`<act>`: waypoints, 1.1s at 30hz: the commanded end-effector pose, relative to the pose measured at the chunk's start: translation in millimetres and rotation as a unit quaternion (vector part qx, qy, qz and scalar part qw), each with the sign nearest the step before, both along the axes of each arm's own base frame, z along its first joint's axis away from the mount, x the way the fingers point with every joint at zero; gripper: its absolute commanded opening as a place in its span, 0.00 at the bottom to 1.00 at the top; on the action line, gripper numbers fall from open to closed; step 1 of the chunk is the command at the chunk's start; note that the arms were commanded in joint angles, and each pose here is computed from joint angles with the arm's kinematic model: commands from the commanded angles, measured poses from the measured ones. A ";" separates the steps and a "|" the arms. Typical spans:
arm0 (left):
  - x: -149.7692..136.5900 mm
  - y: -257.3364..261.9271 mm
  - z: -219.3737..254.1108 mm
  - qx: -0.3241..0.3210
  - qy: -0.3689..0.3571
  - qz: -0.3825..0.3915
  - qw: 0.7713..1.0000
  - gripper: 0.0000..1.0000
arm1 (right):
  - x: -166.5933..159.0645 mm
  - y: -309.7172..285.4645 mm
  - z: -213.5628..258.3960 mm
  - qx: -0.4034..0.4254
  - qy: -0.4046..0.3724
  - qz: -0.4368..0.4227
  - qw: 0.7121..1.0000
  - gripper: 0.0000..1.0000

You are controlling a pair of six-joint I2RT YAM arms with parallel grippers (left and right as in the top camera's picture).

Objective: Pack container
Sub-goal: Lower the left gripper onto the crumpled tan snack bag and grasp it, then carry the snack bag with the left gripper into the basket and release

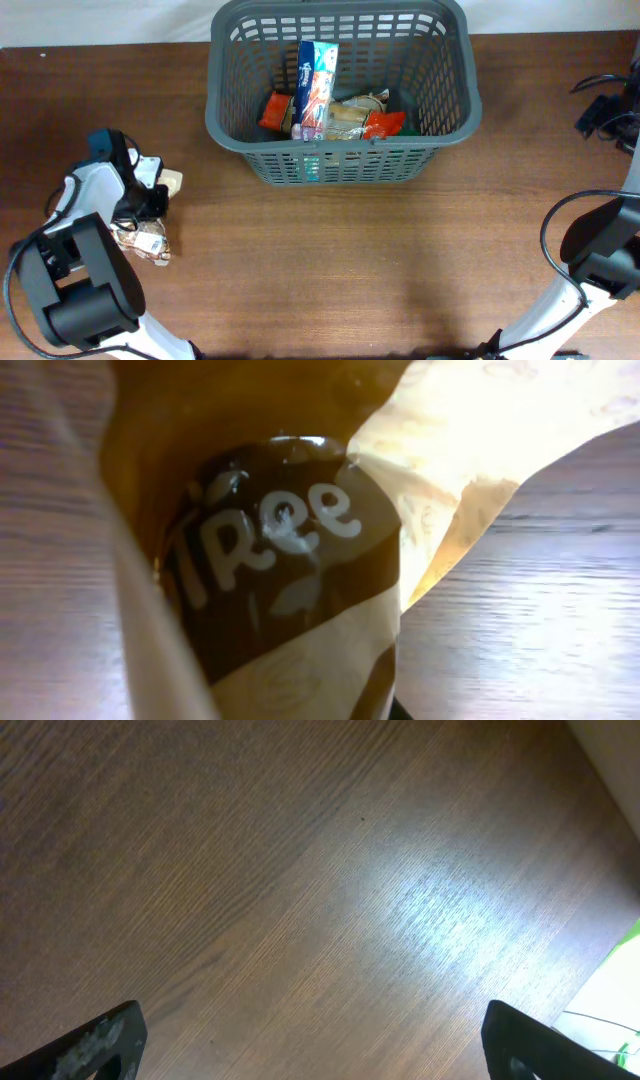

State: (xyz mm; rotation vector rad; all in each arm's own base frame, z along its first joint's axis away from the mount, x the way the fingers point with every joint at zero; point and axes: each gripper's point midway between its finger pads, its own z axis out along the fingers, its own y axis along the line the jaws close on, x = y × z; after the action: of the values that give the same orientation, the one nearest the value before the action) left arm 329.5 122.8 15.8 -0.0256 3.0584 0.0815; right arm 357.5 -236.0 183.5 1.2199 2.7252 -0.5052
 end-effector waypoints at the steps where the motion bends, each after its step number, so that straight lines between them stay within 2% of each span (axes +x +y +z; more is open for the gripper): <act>1: 32.9 1.5 35.9 -0.011 -0.043 0.037 0.998 0.02 | -2.0 -2.8 -0.9 -0.001 -0.002 -0.011 1.000 0.99; 5: 66.6 -7.4 102.2 -0.006 -0.091 0.033 0.995 0.02 | -2.0 -2.8 -0.9 -0.001 -0.002 -0.011 1.000 0.99; 10: 113.7 -52.9 217.5 -0.002 -0.213 -0.033 0.976 0.02 | -2.0 -2.8 -0.9 -0.001 -0.002 -0.011 1.000 0.99; 14: 136.0 -117.5 322.1 -0.016 -0.345 -0.108 0.932 0.02 | -2.0 -2.8 -0.9 -0.001 -0.002 -0.011 1.000 0.99; 17: 137.9 -167.4 390.9 -0.024 -0.432 -0.158 0.887 0.02 | -2.0 -2.8 -0.9 -0.001 -0.002 -0.011 1.000 0.99; 20: 132.4 -210.7 438.6 -0.023 -0.495 -0.193 0.847 0.02 | -1.9 -2.8 -0.9 -0.001 -0.002 -0.011 1.000 0.99; 23: 123.3 -254.0 460.0 -0.024 -0.525 -0.230 0.819 0.02 | -1.9 -2.8 -0.9 -0.001 -0.002 -0.011 1.000 0.99; 26: 115.3 -294.8 459.7 -0.043 -0.528 -0.270 0.804 0.02 | -2.0 -2.8 -0.9 -0.001 -0.002 -0.011 1.000 0.99; 29: 118.6 -324.0 446.6 -0.057 -0.518 -0.293 0.801 0.02 | -2.0 -2.8 -0.9 -0.001 -0.002 -0.011 1.000 0.99; 33: 138.2 -346.5 409.4 -0.061 -0.486 -0.309 0.815 0.02 | -1.9 -2.8 -0.9 -0.001 -0.002 -0.011 1.000 0.99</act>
State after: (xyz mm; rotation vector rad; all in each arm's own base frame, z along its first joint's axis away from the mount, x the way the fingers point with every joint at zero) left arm 444.6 -213.0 460.5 0.6522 1.8472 -0.1650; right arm 357.5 -236.1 183.4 1.2194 2.7254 -0.5058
